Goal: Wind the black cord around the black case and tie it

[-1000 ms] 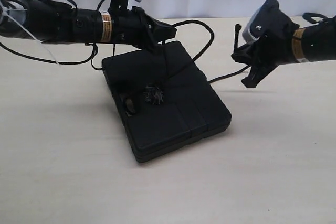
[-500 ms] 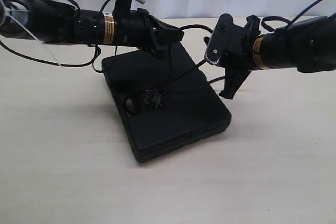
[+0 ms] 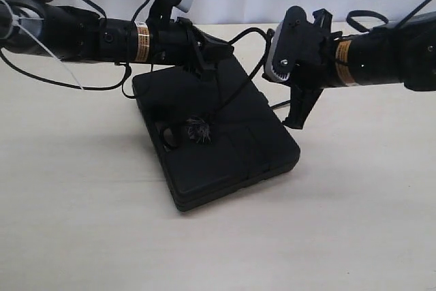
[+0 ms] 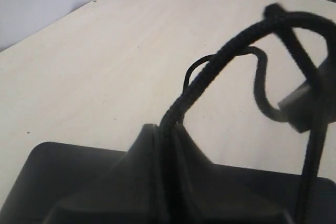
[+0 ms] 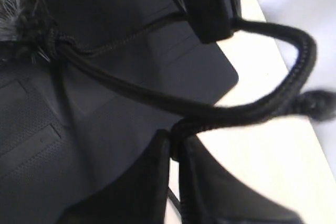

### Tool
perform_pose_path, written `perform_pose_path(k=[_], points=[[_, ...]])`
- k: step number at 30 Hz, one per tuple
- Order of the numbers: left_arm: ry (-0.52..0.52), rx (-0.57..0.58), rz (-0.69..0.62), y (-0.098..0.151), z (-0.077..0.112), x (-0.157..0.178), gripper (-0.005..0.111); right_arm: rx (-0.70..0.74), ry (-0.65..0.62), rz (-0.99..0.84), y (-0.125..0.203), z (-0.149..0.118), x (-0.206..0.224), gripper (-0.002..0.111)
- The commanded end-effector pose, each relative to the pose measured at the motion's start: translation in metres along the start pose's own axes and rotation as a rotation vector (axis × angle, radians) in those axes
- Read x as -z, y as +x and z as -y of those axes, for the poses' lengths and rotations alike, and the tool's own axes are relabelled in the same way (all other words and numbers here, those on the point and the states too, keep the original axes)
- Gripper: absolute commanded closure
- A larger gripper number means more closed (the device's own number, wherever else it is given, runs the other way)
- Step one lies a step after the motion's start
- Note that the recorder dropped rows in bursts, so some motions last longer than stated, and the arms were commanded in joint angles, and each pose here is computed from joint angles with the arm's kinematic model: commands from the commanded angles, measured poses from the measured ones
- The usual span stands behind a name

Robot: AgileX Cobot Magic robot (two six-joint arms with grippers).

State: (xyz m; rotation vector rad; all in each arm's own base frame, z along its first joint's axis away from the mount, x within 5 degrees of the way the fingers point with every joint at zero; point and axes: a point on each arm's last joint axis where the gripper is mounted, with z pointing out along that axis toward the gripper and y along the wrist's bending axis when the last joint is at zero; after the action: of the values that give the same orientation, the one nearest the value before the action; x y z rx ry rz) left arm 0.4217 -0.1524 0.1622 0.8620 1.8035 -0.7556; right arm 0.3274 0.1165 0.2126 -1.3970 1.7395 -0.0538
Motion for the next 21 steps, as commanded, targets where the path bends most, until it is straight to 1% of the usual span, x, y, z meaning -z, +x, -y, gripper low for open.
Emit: perform_pose_path(k=[1, 5, 9, 14, 21], points=[[0.040, 0.001, 0.027, -0.005, 0.003, 0.000, 0.107, -0.014, 0.093, -0.112, 0.013, 0.004, 0.001, 0.104], [0.038, 0.057, 0.031, -0.005, 0.003, 0.000, 0.107, 0.156, 0.066, -0.136, 0.018, 0.001, -0.004, 0.104], [0.047, 0.042, 0.015, -0.004, 0.004, 0.000, 0.107, 0.247, 0.036, -0.151, 0.023, -0.003, -0.011, 0.104], [0.047, 0.041, 0.015, -0.004, 0.004, 0.000, 0.107, 0.375, 0.015, -0.138, 0.022, -0.004, -0.011, 0.104], [0.047, 0.041, 0.015, -0.004, 0.004, 0.000, 0.107, 0.391, 0.003, -0.098, 0.016, -0.003, -0.012, 0.104]])
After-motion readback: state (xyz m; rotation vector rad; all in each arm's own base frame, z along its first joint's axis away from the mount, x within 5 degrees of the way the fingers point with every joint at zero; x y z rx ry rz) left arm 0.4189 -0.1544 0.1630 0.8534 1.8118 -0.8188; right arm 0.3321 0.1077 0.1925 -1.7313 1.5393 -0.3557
